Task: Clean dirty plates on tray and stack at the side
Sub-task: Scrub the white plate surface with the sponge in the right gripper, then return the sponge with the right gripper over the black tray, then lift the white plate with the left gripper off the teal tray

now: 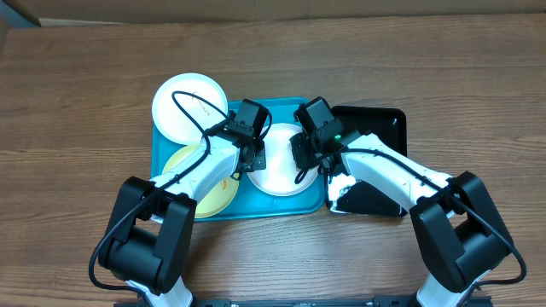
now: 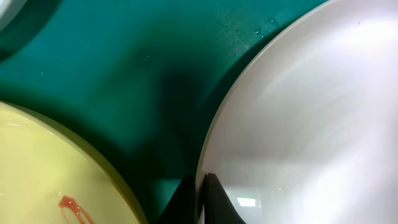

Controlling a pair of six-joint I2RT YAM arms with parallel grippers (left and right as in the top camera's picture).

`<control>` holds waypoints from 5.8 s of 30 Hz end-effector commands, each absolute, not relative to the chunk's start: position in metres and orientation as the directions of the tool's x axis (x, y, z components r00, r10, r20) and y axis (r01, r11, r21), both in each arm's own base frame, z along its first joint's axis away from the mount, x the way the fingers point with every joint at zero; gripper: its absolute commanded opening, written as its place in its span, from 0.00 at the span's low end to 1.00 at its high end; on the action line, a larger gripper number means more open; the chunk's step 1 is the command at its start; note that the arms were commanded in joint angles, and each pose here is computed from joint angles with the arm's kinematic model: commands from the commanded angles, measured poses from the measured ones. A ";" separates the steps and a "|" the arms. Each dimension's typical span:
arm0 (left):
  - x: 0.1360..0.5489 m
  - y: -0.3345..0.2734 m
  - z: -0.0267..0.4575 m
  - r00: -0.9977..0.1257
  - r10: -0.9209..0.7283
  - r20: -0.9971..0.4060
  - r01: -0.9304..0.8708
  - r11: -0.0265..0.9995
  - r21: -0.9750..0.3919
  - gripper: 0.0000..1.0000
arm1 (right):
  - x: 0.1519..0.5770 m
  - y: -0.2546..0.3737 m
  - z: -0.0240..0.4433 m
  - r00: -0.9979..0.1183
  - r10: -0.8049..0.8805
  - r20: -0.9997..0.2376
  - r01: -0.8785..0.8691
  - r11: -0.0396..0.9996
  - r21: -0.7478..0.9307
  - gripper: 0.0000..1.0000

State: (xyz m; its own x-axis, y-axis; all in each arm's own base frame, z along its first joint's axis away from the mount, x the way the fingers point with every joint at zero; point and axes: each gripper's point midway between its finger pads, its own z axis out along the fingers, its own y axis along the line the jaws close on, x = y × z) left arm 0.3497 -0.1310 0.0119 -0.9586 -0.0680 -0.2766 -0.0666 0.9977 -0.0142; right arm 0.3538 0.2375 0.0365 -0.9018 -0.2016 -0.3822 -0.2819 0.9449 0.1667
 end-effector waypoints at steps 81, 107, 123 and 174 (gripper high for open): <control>0.339 -0.129 0.004 -0.968 -0.059 -0.242 -0.058 0.998 -0.012 0.04 | 0.333 0.298 0.007 -0.969 -0.158 -0.189 -0.243 0.726 0.643 0.04; 0.338 -0.128 0.004 -0.969 -0.059 -0.241 -0.059 0.998 -0.007 0.04 | 0.366 0.125 0.103 -0.976 0.155 -0.153 0.080 0.908 0.411 0.04; 0.353 -0.132 0.032 -0.968 -0.010 -0.251 -0.013 1.000 0.011 0.04 | 0.315 0.067 0.019 -0.977 0.202 -0.070 0.192 0.973 0.132 0.08; 0.345 -0.126 0.279 -0.671 0.401 -0.624 -0.094 0.788 0.608 0.04 | 0.310 0.066 0.013 -0.978 0.201 -0.053 0.193 0.973 0.125 1.00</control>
